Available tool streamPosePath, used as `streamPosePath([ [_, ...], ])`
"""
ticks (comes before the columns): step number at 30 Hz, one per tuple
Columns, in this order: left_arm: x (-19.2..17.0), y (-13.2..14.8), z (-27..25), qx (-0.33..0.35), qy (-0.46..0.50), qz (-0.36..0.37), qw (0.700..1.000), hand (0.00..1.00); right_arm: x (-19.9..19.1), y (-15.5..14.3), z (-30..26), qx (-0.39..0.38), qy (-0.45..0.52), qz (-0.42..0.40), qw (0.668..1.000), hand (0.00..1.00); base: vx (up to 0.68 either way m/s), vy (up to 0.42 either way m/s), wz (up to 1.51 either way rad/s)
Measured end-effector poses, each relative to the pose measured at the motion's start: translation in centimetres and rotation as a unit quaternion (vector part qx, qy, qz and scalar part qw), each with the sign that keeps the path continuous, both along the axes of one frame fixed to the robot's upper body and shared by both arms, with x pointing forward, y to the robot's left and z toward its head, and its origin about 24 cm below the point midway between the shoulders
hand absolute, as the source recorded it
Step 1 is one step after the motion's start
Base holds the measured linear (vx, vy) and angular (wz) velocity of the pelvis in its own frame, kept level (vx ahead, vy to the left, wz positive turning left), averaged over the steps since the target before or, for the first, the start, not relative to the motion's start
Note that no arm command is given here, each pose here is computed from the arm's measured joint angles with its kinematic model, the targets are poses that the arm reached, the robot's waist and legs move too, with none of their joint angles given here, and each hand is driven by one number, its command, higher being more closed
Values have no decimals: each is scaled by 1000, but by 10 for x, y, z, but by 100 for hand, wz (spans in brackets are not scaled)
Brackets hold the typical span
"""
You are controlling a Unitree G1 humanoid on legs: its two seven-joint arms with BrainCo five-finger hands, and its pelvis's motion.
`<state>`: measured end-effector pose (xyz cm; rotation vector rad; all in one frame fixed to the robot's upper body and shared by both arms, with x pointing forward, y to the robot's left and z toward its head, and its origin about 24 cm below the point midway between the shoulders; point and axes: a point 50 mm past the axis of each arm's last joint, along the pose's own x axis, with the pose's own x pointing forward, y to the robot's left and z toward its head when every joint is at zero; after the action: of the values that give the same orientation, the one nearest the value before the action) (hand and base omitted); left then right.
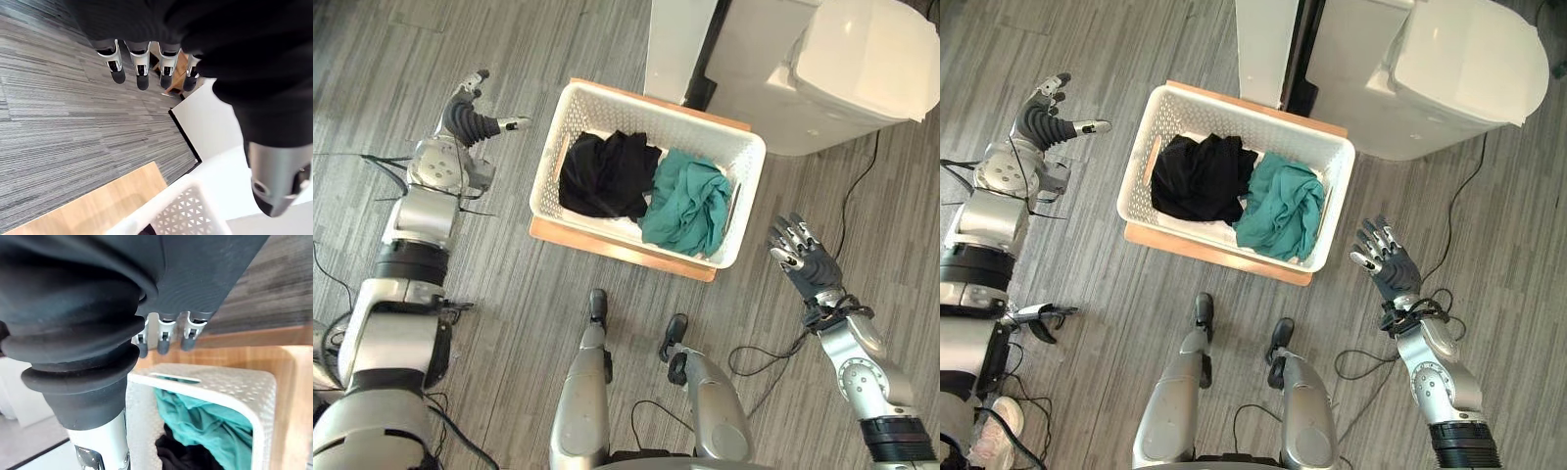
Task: Pick up the laundry basket with both hands and put the clothes into the washing machine.
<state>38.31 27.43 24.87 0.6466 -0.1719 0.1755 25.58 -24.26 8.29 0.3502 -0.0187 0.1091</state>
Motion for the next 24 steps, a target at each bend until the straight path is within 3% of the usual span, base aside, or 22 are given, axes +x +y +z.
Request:
streamPosePath([
  [15, 8, -20, 3, 75, 38, -58, 995, 0, -13, -5, 4, -26, 13, 23, 999, 0, 46, -6, 2],
  [24, 5, -20, -20, 174, 126, -93, 972, 0, -12, -15, 15, -52, 11, 26, 998, 0, 9, -17, -13],
])
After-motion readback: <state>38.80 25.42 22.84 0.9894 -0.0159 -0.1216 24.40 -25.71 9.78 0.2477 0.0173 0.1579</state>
